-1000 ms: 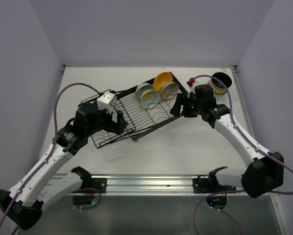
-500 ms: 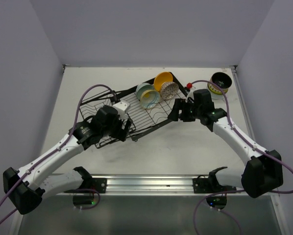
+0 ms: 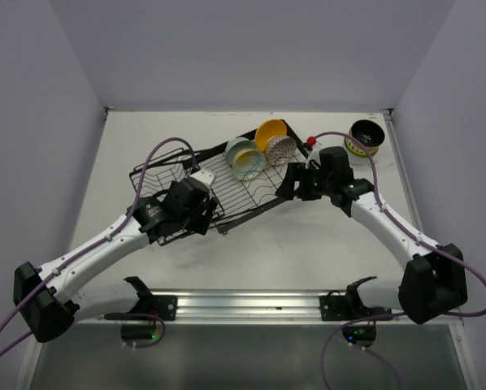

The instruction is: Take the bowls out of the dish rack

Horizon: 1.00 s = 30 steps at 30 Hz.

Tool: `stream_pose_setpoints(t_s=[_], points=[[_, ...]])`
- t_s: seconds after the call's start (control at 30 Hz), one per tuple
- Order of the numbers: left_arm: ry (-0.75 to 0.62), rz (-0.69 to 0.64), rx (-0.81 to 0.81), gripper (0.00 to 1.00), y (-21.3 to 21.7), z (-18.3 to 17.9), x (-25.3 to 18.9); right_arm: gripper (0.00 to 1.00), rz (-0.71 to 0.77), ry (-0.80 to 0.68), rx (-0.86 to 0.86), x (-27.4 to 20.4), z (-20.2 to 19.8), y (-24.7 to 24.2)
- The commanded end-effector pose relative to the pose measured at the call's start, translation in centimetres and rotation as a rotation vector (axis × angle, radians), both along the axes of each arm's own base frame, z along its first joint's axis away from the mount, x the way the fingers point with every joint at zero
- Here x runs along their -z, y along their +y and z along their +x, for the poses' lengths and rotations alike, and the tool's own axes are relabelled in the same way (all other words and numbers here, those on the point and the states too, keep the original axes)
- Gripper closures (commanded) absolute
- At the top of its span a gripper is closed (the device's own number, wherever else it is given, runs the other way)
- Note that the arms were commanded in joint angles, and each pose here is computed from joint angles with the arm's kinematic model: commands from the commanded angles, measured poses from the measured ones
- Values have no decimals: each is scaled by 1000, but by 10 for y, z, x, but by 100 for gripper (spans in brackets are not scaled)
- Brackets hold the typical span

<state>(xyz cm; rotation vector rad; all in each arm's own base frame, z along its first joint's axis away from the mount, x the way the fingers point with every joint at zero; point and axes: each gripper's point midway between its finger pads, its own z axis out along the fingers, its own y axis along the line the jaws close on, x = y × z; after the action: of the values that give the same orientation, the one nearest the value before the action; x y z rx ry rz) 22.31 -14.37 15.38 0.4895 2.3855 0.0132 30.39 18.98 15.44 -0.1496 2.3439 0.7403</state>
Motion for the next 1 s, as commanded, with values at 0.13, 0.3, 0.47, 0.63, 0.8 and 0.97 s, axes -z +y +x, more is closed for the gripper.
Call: stream_pose_setpoints(t_s=[0.13,0.3,0.47,0.63,0.8,0.97], points=[[-93,107,-233,13,37,17,-15,24,36,-42,-36,-9,9,9],[-105,60,-291,11,47,28,-15,24,49,-38,-42,-10,13,14],[-142,3,-375,8,65,49,-27,24,57,-44,-43,-15,18,17],[-184,8,-469,4,90,73,-40,23,63,-50,-38,-20,21,17],[-191,-19,-504,2,108,98,-42,22,59,-50,-34,-22,20,14],[-204,-41,-549,1,129,116,-52,21,59,-54,-22,-23,20,9]])
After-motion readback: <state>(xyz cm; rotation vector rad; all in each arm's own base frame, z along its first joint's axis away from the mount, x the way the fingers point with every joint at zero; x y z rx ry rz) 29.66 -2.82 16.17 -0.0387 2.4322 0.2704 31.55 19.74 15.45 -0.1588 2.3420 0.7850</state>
